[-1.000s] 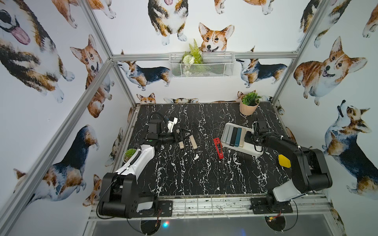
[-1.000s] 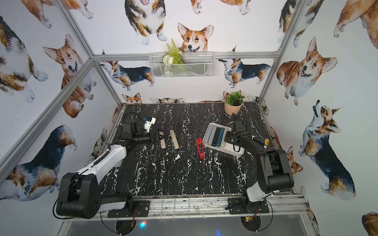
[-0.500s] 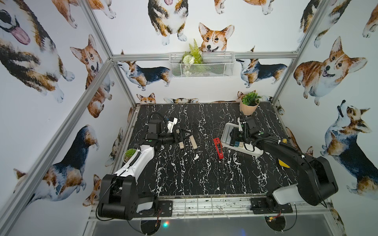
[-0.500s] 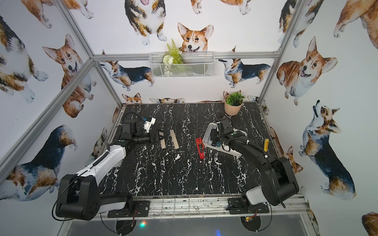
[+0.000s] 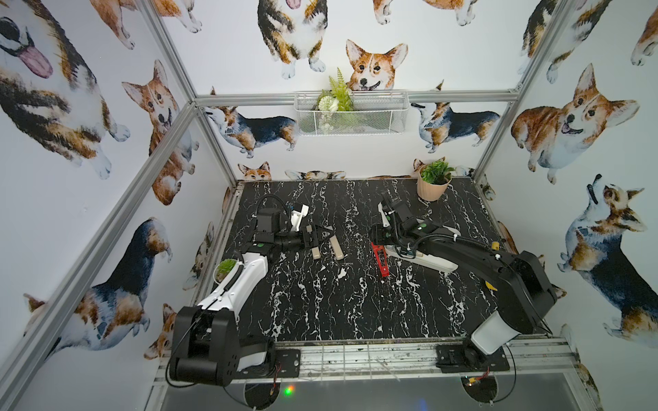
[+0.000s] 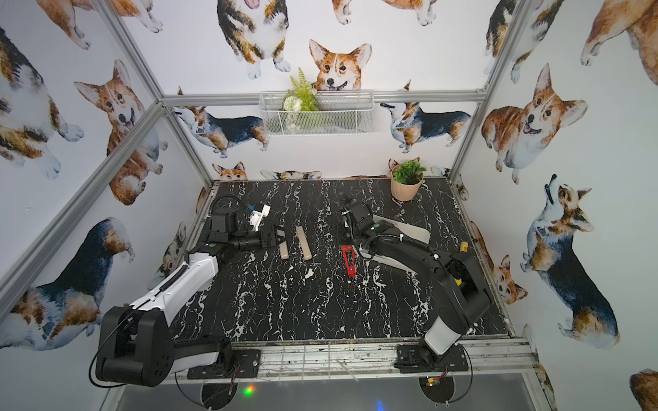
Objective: Put the pruning pliers into the storage box
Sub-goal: Pick up the pruning pliers from the center of the board.
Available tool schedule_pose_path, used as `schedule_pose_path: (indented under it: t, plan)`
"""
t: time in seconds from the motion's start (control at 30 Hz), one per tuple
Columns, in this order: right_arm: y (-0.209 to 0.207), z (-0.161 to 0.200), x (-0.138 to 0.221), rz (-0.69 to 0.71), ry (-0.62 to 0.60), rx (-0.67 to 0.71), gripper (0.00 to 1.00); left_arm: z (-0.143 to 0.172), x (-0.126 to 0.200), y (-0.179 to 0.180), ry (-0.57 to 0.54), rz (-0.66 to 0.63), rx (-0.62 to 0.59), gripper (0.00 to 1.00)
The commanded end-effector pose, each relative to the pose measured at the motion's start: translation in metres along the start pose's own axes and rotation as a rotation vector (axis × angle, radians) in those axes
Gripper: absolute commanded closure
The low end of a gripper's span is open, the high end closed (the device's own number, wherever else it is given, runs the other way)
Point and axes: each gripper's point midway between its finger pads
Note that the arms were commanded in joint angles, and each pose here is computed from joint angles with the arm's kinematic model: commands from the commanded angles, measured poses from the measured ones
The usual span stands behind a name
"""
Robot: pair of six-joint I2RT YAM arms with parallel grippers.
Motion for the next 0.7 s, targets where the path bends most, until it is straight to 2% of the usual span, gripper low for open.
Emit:
schedule_pose_path:
  t: [0.0,0.07,0.47,0.53,0.67]
  plan:
    - [0.015,0.0,-0.007,-0.02,0.001,0.005,0.47,0.0,0.003,0.004,-0.004,-0.033,-0.02,0.0]
    - [0.026,0.002,-0.012,-0.035,0.009,0.018,0.47,0.002,0.005,0.014,-0.002,-0.088,-0.009,0.0]
    - [0.077,0.014,-0.048,-0.096,0.062,0.09,0.47,0.004,0.011,0.05,0.0,-0.198,0.095,0.0]
    - [0.082,0.016,-0.053,-0.099,0.073,0.104,0.47,-0.007,0.013,0.044,-0.019,-0.193,0.081,0.0]
    - [0.089,0.022,-0.063,-0.091,0.089,0.129,0.46,-0.007,0.015,0.049,-0.023,-0.211,0.091,0.0]
Point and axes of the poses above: each gripper's point midway between its finger pads, its own x axis back along the fingers, its own y axis along the line the jaws close on, z = x × y, and after that the axes turned 4 degrees about x, right-handed
